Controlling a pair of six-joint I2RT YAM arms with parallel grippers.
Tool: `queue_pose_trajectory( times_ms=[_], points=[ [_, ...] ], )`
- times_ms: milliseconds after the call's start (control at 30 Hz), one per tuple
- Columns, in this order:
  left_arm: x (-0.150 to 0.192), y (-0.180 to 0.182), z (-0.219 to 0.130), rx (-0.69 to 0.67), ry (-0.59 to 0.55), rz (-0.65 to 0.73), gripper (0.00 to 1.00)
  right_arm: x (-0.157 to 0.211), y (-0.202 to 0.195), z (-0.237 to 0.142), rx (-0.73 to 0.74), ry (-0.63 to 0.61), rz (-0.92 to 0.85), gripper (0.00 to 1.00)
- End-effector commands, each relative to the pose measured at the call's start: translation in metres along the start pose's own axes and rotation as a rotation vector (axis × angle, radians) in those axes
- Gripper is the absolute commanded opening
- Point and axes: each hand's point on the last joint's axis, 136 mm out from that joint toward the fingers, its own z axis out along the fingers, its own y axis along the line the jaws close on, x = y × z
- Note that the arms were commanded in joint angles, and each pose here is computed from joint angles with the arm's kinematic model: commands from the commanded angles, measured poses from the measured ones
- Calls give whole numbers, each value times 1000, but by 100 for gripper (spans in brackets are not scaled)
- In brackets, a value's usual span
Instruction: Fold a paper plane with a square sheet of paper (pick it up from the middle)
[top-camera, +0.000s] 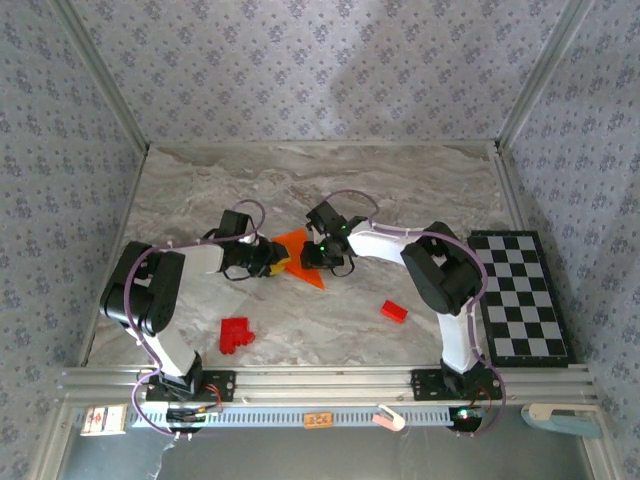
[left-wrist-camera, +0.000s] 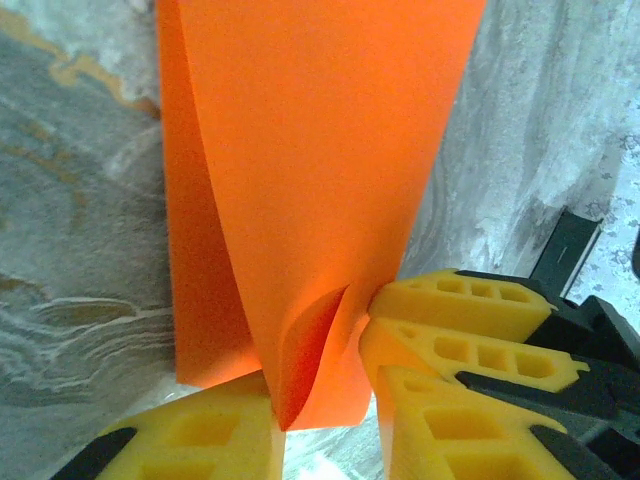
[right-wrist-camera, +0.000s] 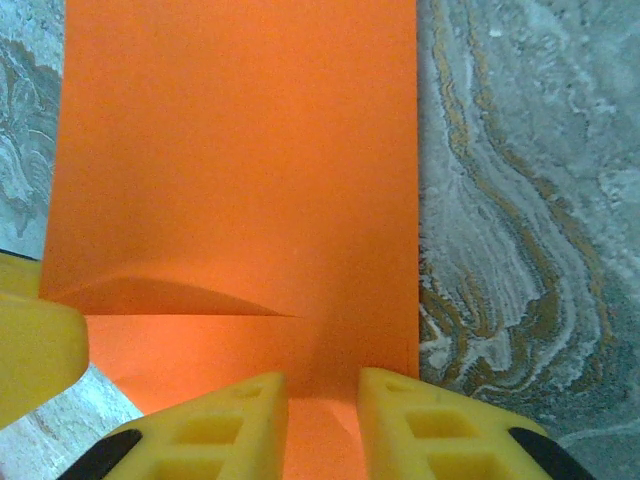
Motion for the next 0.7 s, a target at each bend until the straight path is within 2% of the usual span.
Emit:
queue_pose_trajectory(
  times_ms=[0, 333, 667],
  points=[
    [-5, -14, 1, 45, 8, 39, 27, 12, -12, 4, 27, 41, 27, 27],
    [-6, -11, 3, 36, 8, 23, 17, 8, -8, -1, 12, 16, 3, 28],
    [-11, -14, -8, -7, -37, -32, 5, -18, 9, -51, 26, -173, -213, 41]
  ],
)
